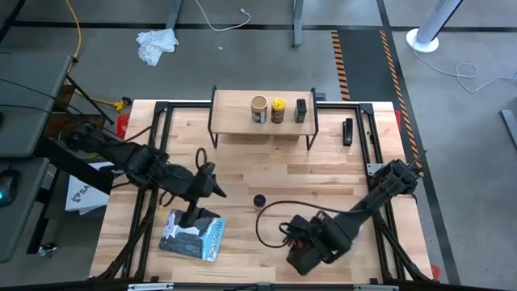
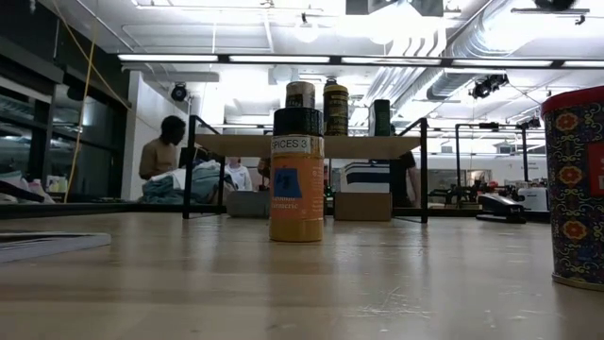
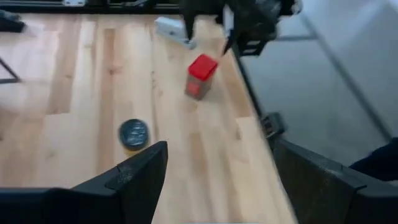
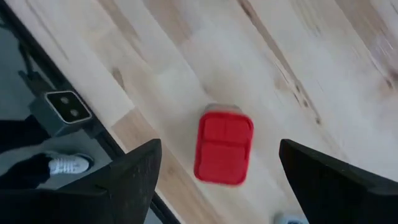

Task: Shelf spices
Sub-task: Put the red seasoning can on the shelf

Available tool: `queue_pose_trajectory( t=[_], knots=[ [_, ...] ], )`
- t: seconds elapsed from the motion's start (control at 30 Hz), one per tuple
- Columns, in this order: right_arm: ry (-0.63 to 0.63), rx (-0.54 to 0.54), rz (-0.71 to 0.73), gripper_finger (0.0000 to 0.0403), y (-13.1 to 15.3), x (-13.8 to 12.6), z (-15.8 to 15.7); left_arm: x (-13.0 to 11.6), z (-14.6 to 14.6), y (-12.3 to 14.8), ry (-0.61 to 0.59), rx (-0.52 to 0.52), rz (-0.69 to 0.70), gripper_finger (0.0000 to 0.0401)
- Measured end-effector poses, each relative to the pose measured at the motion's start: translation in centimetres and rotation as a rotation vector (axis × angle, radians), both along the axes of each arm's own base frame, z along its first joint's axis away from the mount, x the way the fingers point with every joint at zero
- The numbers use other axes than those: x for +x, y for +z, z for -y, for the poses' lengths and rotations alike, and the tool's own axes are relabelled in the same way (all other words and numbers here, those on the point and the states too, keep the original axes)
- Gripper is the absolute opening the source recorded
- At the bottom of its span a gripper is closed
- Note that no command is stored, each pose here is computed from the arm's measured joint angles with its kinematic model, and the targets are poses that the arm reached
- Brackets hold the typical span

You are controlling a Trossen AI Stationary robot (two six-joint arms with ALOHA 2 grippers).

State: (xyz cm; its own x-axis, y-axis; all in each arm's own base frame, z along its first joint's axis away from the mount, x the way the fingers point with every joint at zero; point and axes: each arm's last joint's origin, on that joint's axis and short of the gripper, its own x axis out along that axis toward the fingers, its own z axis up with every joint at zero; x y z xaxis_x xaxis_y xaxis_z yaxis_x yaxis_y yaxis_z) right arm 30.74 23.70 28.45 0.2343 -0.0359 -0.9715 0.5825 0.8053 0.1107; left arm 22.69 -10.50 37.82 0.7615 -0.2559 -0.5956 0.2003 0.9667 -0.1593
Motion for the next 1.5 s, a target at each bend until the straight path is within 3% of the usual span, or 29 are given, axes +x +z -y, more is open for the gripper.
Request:
queue_pose_trajectory(
  t=[0.4,0.53,0.67,1.0,1.2,1.5],
  knots=[
    [-0.214,0.048,0.029,0.0323,-0.1,-4.0,-4.3,4.4,-0.4,-3.6,-0.011,0.276,-0.059,0.0290],
    [-0.264,0.040,0.067,0.0323,-0.2,-4.8,-5.1,6.4,-1.2,-5.3,-0.070,0.263,-0.114,0.0290],
    [-0.248,0.035,0.052,0.0323,-0.7,-5.1,-5.7,7.1,-1.7,-6.4,-0.043,0.253,-0.177,0.0290],
    [-0.203,-0.074,0.078,0.0323,-2.2,-3.7,-5.3,5.9,-2.4,-5.2,0.110,0.236,-0.093,0.0290],
    [-0.165,-0.083,0.007,0.0323,-2.8,-2.7,-4.3,5.7,-2.8,-5.9,0.128,0.209,0.002,0.0290],
    [-0.188,-0.101,-0.048,0.0323,-3.2,-1.2,-2.6,5.7,-3.3,-6.5,0.147,0.213,-0.026,0.0290]
  ],
)
